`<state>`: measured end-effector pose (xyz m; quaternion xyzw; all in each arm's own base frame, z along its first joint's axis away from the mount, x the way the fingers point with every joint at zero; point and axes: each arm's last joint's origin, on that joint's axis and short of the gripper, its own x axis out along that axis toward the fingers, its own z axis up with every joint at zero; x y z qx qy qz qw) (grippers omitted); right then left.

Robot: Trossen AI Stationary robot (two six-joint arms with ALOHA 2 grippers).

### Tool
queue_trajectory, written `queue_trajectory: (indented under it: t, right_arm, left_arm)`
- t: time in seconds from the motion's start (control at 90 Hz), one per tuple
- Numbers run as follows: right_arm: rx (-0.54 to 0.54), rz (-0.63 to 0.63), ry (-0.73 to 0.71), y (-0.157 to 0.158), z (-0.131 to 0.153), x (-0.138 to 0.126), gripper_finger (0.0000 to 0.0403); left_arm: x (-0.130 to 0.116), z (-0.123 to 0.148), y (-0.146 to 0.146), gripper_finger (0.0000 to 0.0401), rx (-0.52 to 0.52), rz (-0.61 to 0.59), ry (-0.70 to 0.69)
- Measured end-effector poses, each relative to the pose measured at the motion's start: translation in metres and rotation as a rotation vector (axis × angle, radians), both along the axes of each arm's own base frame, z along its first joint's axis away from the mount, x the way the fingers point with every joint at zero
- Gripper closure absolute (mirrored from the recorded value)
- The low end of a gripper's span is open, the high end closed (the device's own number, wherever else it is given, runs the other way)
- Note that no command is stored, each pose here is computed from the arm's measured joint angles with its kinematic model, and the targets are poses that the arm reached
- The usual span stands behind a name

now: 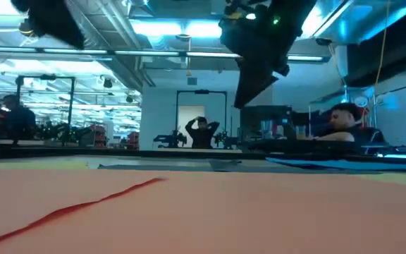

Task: Organize paper
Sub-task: Move the black paper to the top left of the table

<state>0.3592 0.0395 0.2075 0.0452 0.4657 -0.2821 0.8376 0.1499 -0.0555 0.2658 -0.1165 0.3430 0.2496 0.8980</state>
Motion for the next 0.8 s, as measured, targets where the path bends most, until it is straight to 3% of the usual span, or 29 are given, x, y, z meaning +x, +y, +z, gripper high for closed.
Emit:
queue_trajectory:
  t: [0.056, 0.189, 0.344, 0.5, 0.656, 0.8]
  right_arm:
    - [0.004, -0.045, -0.018, -0.011, -0.006, 0.006, 0.0402]
    - [0.125, -0.083, -0.063, -0.034, -0.028, 0.024, 0.0402]
    - [0.148, -0.094, -0.098, -0.050, -0.042, 0.035, 0.0403]
    - [0.194, -0.120, -0.097, -0.069, -0.042, 0.035, 0.0403]
    - [0.255, -0.035, -0.055, -0.045, -0.039, 0.032, 0.0403]
    - [0.230, 0.042, -0.012, -0.009, -0.041, 0.028, 0.0403]
  left_arm:
    - [0.001, -0.015, 0.006, 0.0272, 0.004, 0.045, 0.019]
    - [0.013, -0.046, 0.020, 0.0272, 0.008, 0.118, 0.006]
    - [0.030, -0.059, 0.047, 0.0272, 0.053, 0.144, -0.016]
    - [0.041, -0.060, 0.092, 0.0272, 0.001, 0.151, -0.002]
    - [0.047, -0.062, 0.137, 0.0272, 0.000, 0.140, -0.043]
    - [0.049, -0.083, 0.181, 0.0272, -0.043, 0.158, -0.027]
